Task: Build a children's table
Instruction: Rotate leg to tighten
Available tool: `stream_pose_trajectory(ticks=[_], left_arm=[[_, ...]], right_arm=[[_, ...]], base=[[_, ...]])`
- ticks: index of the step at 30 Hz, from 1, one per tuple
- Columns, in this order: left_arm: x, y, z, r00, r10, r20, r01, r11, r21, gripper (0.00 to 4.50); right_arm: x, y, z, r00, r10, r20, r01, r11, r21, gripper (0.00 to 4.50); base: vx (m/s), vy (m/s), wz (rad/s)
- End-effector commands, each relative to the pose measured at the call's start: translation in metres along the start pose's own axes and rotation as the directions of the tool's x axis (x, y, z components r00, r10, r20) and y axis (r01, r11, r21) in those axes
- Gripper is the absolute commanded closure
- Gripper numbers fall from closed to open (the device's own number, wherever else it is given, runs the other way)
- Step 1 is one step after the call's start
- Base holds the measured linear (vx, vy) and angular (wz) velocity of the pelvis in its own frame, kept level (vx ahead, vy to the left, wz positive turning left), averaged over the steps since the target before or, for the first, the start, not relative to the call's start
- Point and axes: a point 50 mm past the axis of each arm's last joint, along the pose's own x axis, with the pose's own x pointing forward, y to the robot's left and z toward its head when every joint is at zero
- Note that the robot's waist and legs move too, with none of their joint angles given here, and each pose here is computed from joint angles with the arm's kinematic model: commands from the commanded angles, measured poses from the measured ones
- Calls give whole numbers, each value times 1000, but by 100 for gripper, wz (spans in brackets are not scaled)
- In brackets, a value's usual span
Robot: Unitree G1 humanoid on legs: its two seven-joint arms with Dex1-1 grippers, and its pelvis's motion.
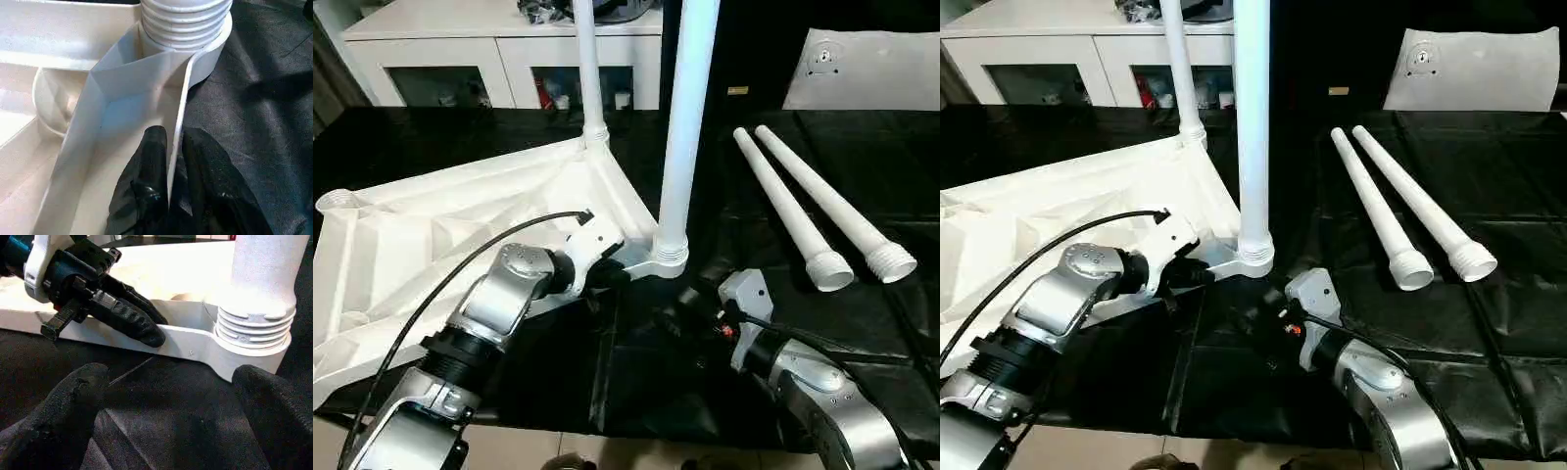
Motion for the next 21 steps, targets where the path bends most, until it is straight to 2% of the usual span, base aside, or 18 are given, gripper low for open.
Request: stream_pose_trajectory(ticks=[1, 4, 11, 17, 19, 21], left_arm=[[0, 2, 2, 1000, 1, 15, -1, 1000, 0, 376], [1, 1, 3, 1000, -5, 27, 5, 1000, 3, 412], [3, 2, -4, 1000, -1, -17, 1, 1000, 30, 448], [3, -1, -13, 997, -30, -75, 35, 997, 73, 448], [3, -2, -15, 996, -43, -80, 50, 996, 78, 448], [2, -4, -13, 995, -79, -54, 86, 988, 127, 448]], right_arm=[[0, -1, 4, 1000, 2, 5, -2, 1000, -6, 0], [0, -1, 4, 1000, 2, 5, -1, 1000, -7, 0], [1, -1, 4, 1000, 0, 7, 0, 1000, -8, 0], [1, -1, 4, 1000, -2, 9, 2, 1000, -8, 0], [1, -2, 5, 1000, -2, 10, 3, 1000, -8, 0], [2, -2, 5, 1000, -2, 11, 2, 1000, -7, 0]], base=[[0, 0, 0], [0, 0, 0], [0, 0, 0], [0, 0, 0], [0, 0, 0], [0, 0, 0]])
